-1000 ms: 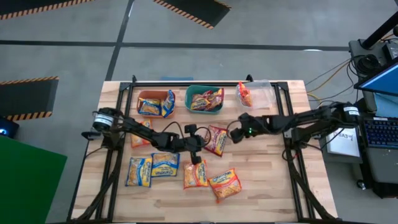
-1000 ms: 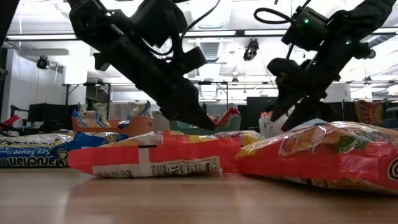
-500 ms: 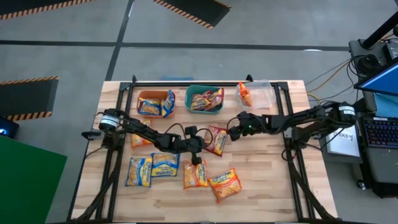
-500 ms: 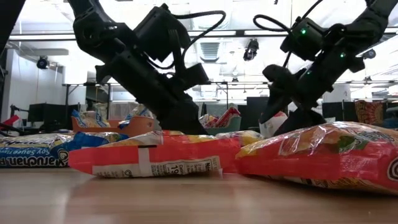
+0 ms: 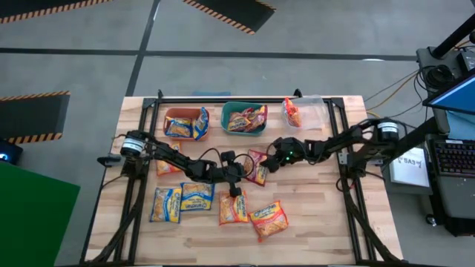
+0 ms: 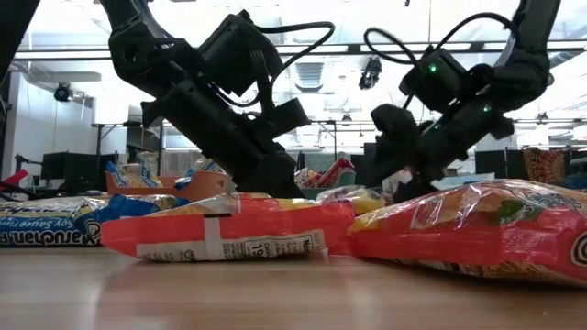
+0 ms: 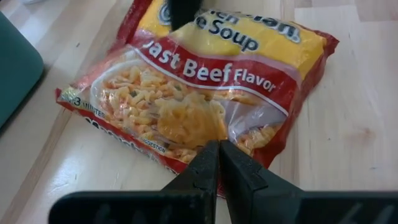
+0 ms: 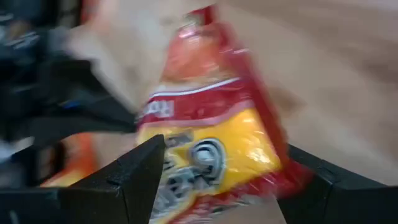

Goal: Sort Maruchan noodles
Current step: Put the red noodle pack into the green bin

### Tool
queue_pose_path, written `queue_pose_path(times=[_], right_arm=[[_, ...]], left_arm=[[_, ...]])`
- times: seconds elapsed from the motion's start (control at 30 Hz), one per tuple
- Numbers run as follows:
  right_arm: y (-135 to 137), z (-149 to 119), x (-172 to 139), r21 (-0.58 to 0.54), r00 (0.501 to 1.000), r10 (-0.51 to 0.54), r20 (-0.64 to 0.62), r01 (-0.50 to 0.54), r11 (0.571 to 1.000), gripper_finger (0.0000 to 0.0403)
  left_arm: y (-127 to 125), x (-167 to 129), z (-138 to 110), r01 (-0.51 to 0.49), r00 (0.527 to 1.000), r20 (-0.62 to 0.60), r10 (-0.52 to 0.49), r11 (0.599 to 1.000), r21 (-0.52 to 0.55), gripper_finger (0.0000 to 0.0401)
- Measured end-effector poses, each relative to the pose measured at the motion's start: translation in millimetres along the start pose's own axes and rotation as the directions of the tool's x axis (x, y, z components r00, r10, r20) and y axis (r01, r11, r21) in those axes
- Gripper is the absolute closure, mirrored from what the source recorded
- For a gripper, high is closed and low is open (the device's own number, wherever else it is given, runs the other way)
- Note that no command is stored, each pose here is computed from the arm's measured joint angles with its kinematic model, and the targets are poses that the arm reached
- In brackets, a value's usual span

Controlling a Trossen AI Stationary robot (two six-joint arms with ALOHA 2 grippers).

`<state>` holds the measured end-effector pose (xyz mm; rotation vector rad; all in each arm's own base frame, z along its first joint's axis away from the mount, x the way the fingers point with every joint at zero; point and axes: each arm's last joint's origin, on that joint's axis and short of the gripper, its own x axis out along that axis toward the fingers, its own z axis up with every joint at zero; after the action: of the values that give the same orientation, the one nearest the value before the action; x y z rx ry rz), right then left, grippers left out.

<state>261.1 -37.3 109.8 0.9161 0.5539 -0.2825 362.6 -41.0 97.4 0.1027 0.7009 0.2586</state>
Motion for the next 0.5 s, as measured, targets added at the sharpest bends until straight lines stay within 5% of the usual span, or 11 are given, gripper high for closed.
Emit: queue_pose_path(times=[0.2,0.5], right_arm=[[7,1,8,-0.045,0.984,0.178,-0.016,-0.178,0.983,0.0158],[4,0,13,-0.072,0.985,0.175,0.012,-0.173,0.982,0.0203]], left_arm=[[0,0,0,0.0,1.0,-0.003,0.0,1.0,0.001,0.0398],[0,0,-1,0.001,1.0,-0.003,-0.001,1.0,-0.006,0.0398]])
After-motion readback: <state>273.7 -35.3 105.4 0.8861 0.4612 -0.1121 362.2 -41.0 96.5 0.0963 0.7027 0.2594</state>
